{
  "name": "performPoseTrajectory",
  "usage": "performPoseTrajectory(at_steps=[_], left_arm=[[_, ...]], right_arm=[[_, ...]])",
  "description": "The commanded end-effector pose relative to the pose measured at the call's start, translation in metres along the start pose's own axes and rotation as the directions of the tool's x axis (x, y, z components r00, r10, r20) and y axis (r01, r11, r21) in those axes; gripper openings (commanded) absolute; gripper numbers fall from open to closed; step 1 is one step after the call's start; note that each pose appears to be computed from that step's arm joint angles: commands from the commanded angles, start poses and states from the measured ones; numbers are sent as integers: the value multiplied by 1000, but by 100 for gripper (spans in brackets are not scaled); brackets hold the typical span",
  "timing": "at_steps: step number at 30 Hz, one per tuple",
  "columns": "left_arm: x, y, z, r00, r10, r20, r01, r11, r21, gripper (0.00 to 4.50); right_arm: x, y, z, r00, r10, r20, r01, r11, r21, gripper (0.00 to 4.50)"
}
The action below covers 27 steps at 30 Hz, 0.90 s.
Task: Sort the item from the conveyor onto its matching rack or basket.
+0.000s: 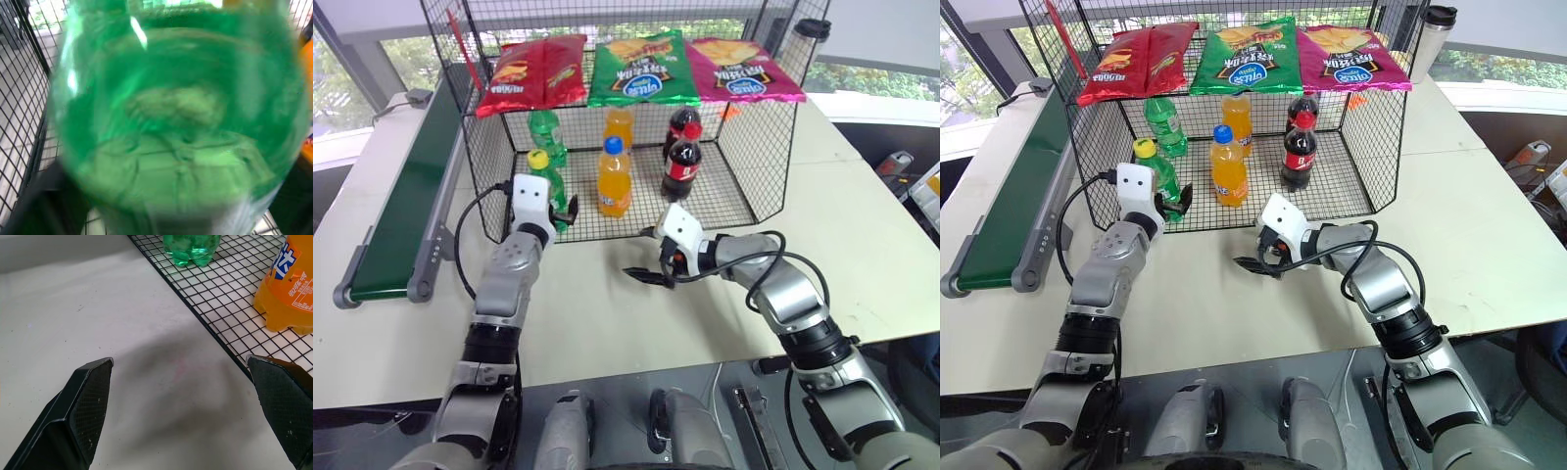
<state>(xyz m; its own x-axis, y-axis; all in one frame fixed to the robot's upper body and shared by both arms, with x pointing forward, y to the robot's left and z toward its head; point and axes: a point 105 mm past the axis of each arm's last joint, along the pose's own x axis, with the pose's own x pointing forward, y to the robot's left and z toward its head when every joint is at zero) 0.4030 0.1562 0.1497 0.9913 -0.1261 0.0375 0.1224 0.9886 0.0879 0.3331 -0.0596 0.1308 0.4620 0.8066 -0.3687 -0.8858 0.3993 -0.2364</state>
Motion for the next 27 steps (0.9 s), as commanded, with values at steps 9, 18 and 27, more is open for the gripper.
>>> performPoseTrajectory(at_steps=[9,18,27], left_arm=[[-27,9,41,993,21,118,-24,999,26,439],[-53,21,47,991,40,127,-48,997,64,439],[-99,8,30,997,-41,62,39,999,33,439]], right_arm=[[1,1,13,999,15,42,-13,999,-36,450],[2,2,13,999,24,44,-22,999,-48,450],[-4,11,21,991,77,110,-72,996,-56,450]])
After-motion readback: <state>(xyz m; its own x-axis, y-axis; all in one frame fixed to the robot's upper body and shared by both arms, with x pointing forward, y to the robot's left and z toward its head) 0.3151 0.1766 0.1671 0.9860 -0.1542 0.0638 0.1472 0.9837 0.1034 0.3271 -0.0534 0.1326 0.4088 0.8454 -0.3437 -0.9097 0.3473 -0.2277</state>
